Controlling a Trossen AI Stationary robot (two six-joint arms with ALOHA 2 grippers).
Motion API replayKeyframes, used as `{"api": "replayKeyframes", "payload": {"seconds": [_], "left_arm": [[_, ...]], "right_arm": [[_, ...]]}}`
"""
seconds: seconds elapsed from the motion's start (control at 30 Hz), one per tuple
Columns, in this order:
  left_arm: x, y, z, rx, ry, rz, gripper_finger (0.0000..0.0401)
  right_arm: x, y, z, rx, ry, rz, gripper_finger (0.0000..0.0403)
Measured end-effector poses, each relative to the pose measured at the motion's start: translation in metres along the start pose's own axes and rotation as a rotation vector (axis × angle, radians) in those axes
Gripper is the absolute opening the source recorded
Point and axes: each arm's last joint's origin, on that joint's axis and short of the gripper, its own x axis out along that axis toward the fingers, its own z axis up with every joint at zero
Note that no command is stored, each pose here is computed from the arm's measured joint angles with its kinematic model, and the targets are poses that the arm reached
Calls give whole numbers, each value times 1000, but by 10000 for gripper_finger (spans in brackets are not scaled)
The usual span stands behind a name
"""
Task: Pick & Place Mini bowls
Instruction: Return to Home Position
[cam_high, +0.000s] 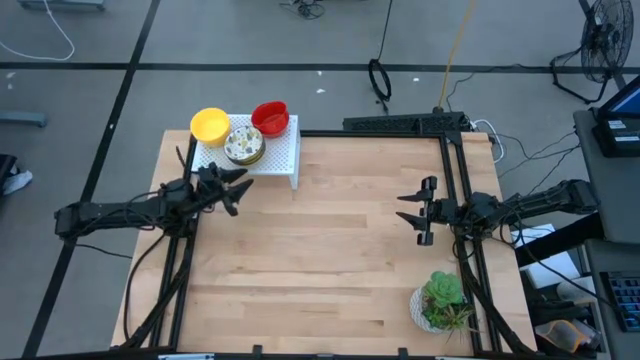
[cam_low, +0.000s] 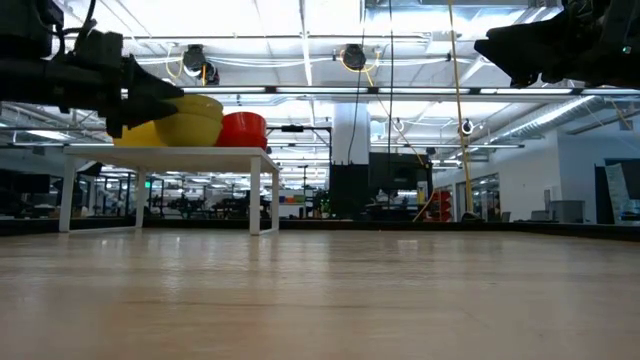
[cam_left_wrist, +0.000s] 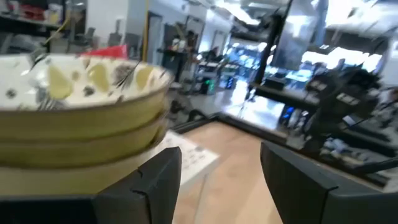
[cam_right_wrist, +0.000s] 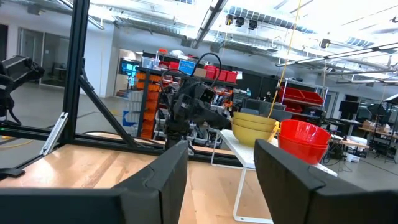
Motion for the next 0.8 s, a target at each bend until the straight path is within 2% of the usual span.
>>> {"api": "replayKeyframes", "payload": {"seconds": [0.13, 0.8], "left_arm": [[0, 2, -4, 15, 37, 34, 223], [0, 2, -5, 21, 48, 29, 223]], "right_arm": [[0, 0, 0, 0, 1, 0, 171], [0, 0, 0, 0, 0, 0, 171]]}}
